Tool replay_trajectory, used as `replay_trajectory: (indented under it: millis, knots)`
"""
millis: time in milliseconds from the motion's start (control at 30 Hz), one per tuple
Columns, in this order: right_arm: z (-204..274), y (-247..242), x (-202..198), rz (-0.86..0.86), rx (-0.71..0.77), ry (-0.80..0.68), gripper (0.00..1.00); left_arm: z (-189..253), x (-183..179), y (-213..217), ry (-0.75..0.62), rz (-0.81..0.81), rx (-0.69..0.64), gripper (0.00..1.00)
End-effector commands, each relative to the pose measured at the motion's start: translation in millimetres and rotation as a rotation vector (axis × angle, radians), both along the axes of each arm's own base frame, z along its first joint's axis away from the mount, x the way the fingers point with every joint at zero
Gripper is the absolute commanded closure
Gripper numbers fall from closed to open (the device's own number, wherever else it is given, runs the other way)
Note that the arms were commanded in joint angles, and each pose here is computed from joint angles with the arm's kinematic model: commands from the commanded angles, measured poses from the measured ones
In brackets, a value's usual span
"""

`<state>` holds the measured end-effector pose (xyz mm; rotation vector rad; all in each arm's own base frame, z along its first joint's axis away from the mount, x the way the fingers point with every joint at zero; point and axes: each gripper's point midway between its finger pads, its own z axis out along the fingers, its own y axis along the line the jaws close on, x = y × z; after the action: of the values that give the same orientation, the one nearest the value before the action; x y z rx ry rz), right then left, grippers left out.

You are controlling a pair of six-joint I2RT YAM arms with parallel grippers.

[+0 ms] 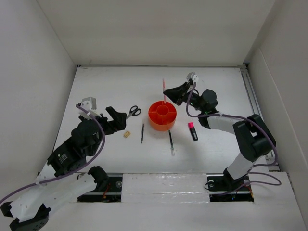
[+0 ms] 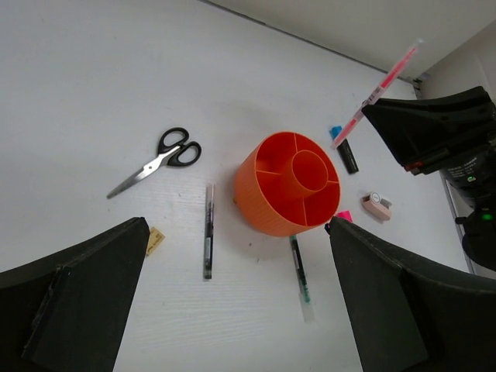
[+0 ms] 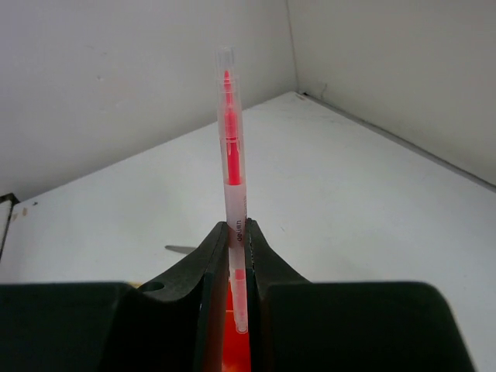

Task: Sort the stationery into containers
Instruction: Place the pen in the storage box.

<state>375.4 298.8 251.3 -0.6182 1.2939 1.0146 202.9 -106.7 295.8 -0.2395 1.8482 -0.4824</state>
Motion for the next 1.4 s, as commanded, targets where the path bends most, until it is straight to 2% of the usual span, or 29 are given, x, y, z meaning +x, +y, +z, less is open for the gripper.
replay_trajectory:
  millis: [0, 333, 733, 800, 1067, 1300, 1333, 1367]
  knots:
    - [39.7, 7.7, -15.9, 0.101, 0.085, -0.164, 1.0, 5.9, 2.1, -8.5, -0.033, -0.042, 0.002, 0.0]
    - [7.2, 7.5, -38.3, 0.155, 0.107, -0.118, 1.0, -0.8, 6.2, -12.8, -0.01, -0.042, 0.025, 0.0]
    - [-22.5, 11.4, -41.6, 0.172, 0.109, -0.062, 1.0, 2.2, 2.8, -18.0, -0.018, -0.081, 0.013, 0.0]
    - [-22.6, 11.4, -41.6, 0.172, 0.109, -0.062, 0.88, 2.1, 2.9, -17.7, -0.02, -0.084, 0.021, 0.0]
    - [-21.7, 11.3, -47.3, 0.191, 0.106, -0.059, 0.54, 2.1, 2.9, -17.7, -0.02, -0.084, 0.021, 0.0]
    - [4.5, 2.2, -70.3, 0.214, 0.149, -0.11, 0.49, 2.1, 2.9, -17.7, -0.02, -0.084, 0.021, 0.0]
    - [12.4, -1.5, -71.7, 0.195, 0.166, -0.125, 0.4, 2.2, 3.6, -16.2, -0.022, -0.075, 0.023, 0.0]
    - [13.8, -5.7, -76.8, 0.185, 0.177, -0.112, 0.23, 2.2, 3.6, -16.2, -0.022, -0.075, 0.023, 0.0]
